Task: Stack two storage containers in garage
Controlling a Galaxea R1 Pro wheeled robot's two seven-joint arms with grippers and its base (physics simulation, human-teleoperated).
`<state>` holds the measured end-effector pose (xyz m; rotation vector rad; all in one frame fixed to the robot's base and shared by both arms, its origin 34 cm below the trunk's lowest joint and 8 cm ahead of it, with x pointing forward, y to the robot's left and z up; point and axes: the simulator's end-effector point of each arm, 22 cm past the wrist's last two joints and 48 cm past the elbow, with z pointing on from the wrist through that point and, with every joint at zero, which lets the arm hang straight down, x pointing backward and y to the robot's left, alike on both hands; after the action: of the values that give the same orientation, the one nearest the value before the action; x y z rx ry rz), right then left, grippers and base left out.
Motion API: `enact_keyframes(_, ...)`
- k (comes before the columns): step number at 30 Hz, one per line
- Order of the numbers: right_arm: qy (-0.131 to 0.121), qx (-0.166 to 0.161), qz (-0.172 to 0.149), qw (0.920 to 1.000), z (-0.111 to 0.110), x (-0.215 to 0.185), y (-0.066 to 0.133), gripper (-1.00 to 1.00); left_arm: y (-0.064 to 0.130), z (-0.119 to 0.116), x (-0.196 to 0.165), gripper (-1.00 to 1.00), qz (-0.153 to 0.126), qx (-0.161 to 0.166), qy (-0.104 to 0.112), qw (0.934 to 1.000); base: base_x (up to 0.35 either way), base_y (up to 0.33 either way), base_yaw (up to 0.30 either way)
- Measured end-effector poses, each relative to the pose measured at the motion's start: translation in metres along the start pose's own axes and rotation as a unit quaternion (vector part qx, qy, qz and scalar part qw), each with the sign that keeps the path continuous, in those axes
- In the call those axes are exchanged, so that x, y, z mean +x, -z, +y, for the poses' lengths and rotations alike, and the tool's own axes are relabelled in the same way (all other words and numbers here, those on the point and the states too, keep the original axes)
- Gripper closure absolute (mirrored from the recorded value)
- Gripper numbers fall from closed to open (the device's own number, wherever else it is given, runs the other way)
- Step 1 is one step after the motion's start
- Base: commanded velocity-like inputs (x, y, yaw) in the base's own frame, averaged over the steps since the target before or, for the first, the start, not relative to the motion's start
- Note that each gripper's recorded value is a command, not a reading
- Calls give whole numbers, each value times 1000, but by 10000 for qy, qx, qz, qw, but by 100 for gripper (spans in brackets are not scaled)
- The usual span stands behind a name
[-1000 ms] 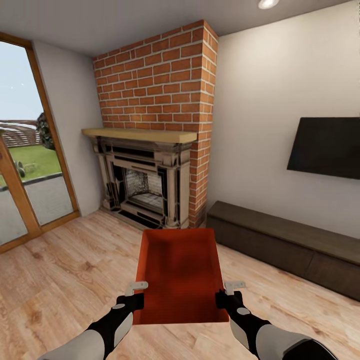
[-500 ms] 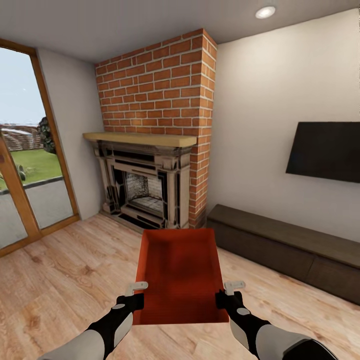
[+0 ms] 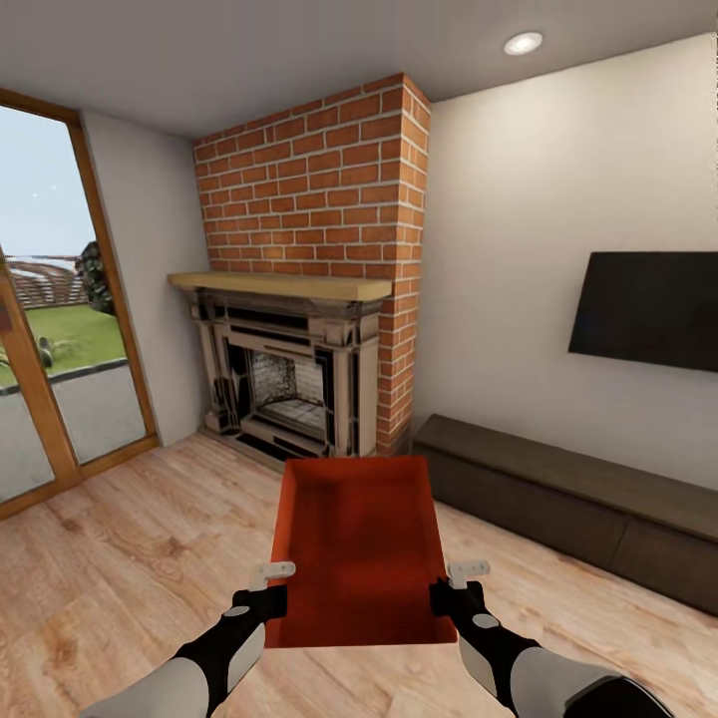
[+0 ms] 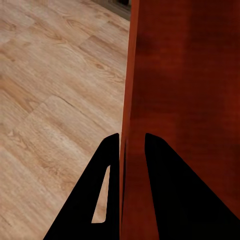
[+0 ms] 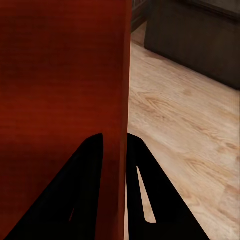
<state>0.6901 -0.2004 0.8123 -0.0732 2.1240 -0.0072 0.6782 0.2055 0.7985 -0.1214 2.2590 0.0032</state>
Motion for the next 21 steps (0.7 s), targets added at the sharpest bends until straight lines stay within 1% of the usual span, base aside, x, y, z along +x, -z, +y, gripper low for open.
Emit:
enact_keyframes(11, -11, 6, -65, 10000, -1, -8, 3, 100, 4, -1, -8, 100, -65, 2, -13, 10000, 0, 0, 0)
enact_keyframes(14, -34, 2, -30, 10000, -1, -4, 4, 100, 4, -1, -7, 100, -33, -6, -33, 10000, 0, 0, 0)
enact_keyframes(21, -13, 5, -63, 10000, -1, -7, 4, 100, 4, -1, -8, 100, -63, 2, -14, 10000, 0, 0, 0)
